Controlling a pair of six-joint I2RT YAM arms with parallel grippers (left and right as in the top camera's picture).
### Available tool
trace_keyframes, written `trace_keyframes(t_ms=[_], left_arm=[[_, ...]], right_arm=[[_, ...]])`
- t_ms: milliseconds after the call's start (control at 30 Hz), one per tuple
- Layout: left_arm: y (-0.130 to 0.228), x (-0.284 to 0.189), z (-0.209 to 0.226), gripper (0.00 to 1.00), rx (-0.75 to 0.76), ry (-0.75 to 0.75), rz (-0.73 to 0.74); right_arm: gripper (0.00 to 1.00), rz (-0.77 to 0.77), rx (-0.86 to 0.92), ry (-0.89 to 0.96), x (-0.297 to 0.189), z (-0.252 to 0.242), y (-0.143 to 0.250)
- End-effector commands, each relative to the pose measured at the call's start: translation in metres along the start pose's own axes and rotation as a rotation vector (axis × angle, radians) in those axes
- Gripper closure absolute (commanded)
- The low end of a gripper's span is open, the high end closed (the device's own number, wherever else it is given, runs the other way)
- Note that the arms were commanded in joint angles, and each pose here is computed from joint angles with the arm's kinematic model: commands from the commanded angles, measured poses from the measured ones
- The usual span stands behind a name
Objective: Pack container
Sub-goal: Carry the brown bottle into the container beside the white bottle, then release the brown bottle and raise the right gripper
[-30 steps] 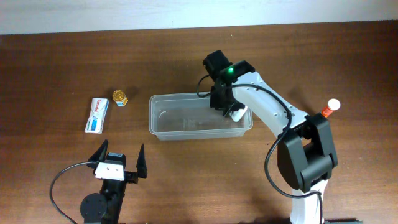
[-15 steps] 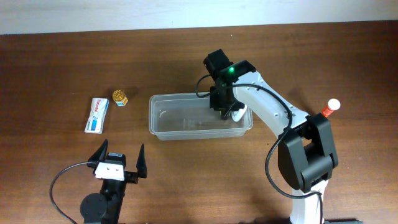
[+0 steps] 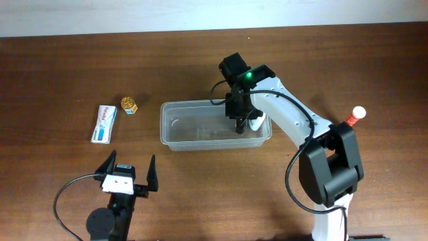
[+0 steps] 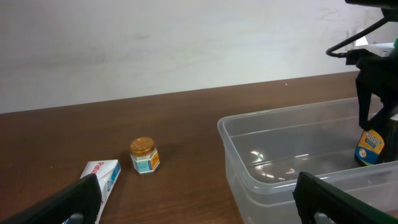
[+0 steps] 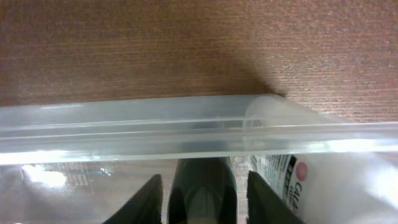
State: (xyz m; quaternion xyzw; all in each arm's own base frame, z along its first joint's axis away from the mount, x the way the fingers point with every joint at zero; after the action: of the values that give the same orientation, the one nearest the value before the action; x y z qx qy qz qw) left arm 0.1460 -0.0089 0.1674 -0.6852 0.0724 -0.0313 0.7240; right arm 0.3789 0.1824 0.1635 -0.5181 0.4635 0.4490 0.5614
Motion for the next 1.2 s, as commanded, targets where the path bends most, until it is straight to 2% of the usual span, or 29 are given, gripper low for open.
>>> trace_keyframes(t_ms=[0,600,967,1167], left_arm=[[0.001,0.000,0.001,0.01,0.012,-0.007,-0.001],[0.001,0.000,0.001,0.01,0.012,-0.007,-0.001],[0.001,0.000,0.001,0.01,0.012,-0.007,-0.001],[0.001,0.000,0.001,0.00,0.012,-0.007,0.000]], right_arm=[[0.62,0.022,-0.034,-0.021,0.004,-0.001,0.000],[0.58,-0.046,-0.097,-0.012,-0.012,0.002,-0.013],[0.59,-0.110,-0.102,-0.034,-0.060,0.008,-0.029],[0.58,-0.177,-0.094,-0.011,-0.110,0.005,-0.037]])
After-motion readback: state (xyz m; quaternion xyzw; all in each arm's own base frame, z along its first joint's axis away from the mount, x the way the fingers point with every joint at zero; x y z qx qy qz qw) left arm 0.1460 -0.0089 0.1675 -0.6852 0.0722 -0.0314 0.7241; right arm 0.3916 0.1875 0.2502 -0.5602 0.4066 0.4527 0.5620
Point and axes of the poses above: each gripper's point midway between its finger pads, its own x axis out along the fingers, its own z axis along the line the jaws close on, y = z × x, the point moved 10 cm from there along -x, back along the fingers
